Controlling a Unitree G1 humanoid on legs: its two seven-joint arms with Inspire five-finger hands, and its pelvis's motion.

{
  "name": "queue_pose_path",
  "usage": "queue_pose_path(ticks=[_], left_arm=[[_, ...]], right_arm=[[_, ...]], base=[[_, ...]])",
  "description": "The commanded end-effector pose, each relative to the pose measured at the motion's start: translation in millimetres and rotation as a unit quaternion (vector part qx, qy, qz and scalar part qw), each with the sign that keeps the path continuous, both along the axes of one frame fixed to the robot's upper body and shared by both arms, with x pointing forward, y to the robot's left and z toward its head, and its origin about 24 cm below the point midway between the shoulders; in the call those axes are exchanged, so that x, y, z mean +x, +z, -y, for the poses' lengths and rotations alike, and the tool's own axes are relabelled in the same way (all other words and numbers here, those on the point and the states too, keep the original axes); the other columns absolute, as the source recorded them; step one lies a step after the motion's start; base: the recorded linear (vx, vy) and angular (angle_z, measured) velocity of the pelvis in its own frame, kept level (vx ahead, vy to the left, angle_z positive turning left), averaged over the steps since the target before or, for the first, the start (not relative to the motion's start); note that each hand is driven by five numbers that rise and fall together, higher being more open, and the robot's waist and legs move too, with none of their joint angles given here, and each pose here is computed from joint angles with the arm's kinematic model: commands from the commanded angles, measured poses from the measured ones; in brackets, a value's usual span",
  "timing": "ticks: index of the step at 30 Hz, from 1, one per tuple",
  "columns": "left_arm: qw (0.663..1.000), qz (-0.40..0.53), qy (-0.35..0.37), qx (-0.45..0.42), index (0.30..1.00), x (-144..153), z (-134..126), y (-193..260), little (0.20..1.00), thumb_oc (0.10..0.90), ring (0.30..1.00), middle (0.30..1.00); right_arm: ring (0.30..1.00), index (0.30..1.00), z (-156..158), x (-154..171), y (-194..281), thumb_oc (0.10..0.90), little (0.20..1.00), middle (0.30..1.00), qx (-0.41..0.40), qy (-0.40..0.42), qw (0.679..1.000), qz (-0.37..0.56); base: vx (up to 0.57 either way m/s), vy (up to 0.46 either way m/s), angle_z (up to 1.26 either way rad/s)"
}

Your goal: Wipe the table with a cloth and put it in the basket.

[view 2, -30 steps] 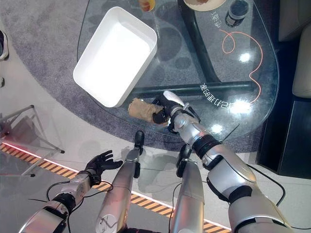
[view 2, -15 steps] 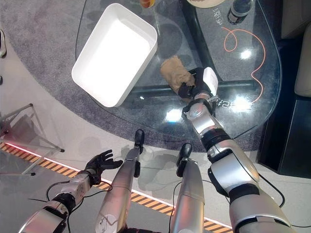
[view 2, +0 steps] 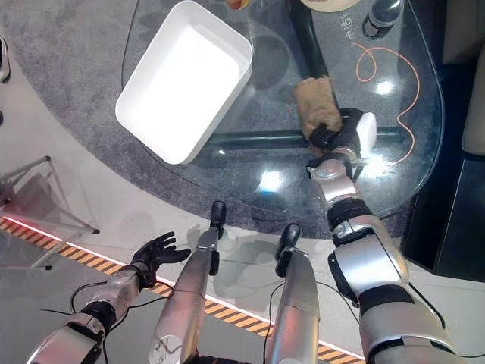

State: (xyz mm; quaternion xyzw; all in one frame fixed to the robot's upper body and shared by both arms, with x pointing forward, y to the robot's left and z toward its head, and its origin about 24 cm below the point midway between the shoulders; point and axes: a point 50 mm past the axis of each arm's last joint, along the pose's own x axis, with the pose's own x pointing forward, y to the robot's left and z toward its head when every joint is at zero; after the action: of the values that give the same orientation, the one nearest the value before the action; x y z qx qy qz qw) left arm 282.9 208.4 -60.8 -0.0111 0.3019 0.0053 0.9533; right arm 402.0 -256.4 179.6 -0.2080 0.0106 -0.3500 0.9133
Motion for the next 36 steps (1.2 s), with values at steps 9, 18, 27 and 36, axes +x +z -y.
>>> queue_pose_path(ticks=[9,18,27,36], left_arm=[[0.998,-0.015,0.046,0.027,0.900,-9,-43,2,0.900,0.800,0.900,0.900],[0.998,-0.015,0.051,0.029,0.900,-6,-51,6,0.900,0.800,0.900,0.900],[0.998,-0.015,0.051,0.028,0.900,-6,-52,7,0.900,0.800,0.900,0.900],[0.999,-0.009,0.045,0.027,0.900,-5,-47,6,0.900,0.800,0.900,0.900]], right_arm=[[0.300,0.300,137,-83,-32,0.100,0.200,0.300,0.083,-0.297,0.951,-0.021],[0.300,0.300,141,-85,-29,0.100,0.200,0.300,0.091,-0.295,0.951,0.004],[0.300,0.300,119,-60,0,0.100,0.200,0.300,0.030,-0.211,0.976,0.049],[0.300,0.300,39,-15,52,0.100,0.200,0.300,-0.143,0.012,0.986,0.080]], base=[[0.00,-0.013,0.00],[0.00,-0.002,-0.01],[0.00,0.000,0.00],[0.00,0.000,0.00]])
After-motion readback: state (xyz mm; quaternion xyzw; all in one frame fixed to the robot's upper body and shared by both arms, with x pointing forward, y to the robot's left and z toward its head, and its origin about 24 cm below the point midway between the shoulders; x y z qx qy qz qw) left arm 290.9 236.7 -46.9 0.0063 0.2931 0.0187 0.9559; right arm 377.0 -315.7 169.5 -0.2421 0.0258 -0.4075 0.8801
